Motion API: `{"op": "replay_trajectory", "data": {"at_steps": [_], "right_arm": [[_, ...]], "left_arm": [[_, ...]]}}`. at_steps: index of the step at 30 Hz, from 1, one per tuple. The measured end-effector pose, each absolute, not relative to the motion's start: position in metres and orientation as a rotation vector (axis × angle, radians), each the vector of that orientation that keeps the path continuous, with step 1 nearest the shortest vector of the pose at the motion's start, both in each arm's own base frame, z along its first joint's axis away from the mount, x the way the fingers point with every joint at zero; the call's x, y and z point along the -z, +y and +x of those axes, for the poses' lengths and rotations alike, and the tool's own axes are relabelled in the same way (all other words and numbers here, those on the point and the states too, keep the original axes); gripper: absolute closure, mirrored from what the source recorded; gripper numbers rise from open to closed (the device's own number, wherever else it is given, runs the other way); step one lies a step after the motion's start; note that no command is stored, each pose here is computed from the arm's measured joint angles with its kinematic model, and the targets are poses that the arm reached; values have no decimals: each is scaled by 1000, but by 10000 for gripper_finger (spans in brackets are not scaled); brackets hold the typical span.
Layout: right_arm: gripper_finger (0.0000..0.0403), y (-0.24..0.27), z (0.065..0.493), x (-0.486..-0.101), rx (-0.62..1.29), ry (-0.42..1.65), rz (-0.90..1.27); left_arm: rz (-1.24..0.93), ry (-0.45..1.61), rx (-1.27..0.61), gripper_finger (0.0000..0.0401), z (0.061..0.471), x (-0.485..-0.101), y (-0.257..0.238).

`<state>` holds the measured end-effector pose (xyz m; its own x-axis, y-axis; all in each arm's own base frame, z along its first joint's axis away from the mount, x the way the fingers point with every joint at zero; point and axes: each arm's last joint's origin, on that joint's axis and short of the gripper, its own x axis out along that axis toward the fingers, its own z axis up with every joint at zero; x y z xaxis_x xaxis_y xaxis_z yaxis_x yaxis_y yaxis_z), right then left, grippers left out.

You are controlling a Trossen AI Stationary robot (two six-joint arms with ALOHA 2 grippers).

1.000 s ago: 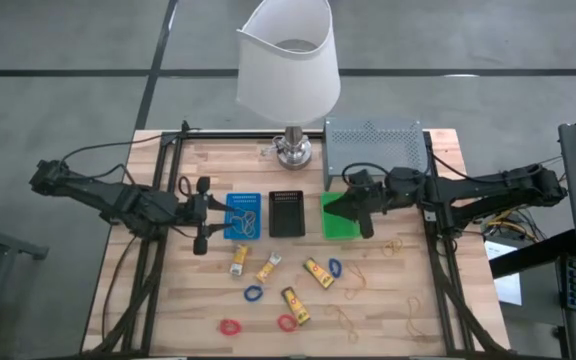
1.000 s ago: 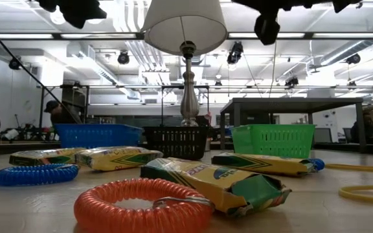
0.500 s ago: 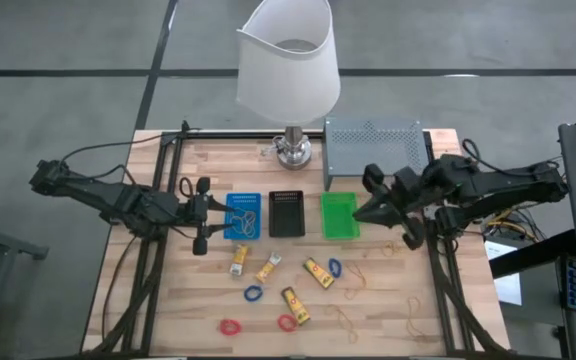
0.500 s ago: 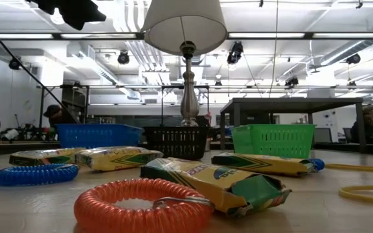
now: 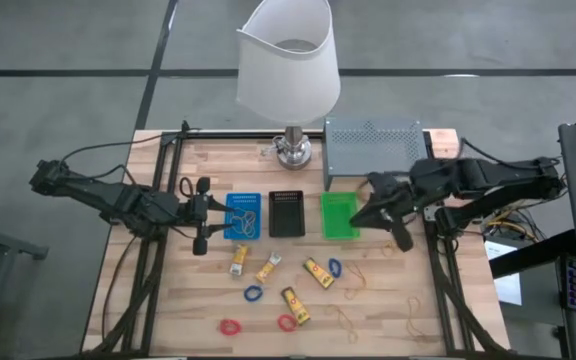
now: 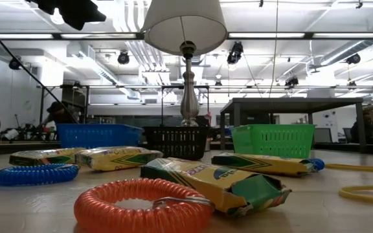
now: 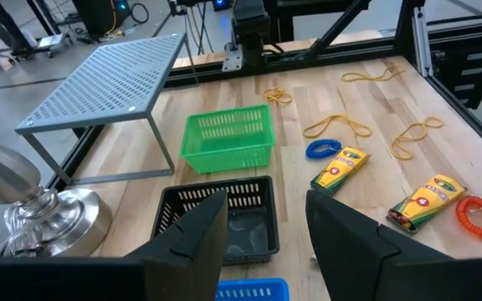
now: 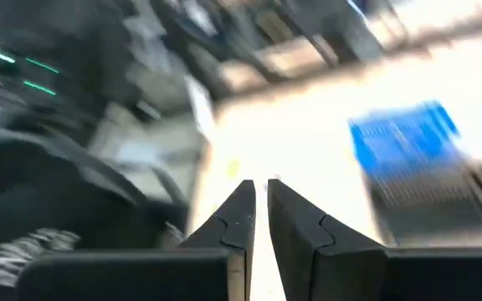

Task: Pick & Place Office Desk Supplies
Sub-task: Put the yellow rubber band into the blue bin

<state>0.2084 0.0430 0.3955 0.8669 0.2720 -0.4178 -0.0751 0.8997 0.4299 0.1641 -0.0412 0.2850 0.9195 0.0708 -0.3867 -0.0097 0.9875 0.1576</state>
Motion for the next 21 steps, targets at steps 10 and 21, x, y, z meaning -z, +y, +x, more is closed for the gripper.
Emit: {"op": "replay_trajectory", "data": {"at_steps": [10,21], "right_arm": [[369,36,209,-325,644,975,599],[369,59,222,-278,1014,1256,779]], "left_arm": [[162,435,-41,233,163,-282,-41],[166,445,-41,233,162,-281,-41]]}}
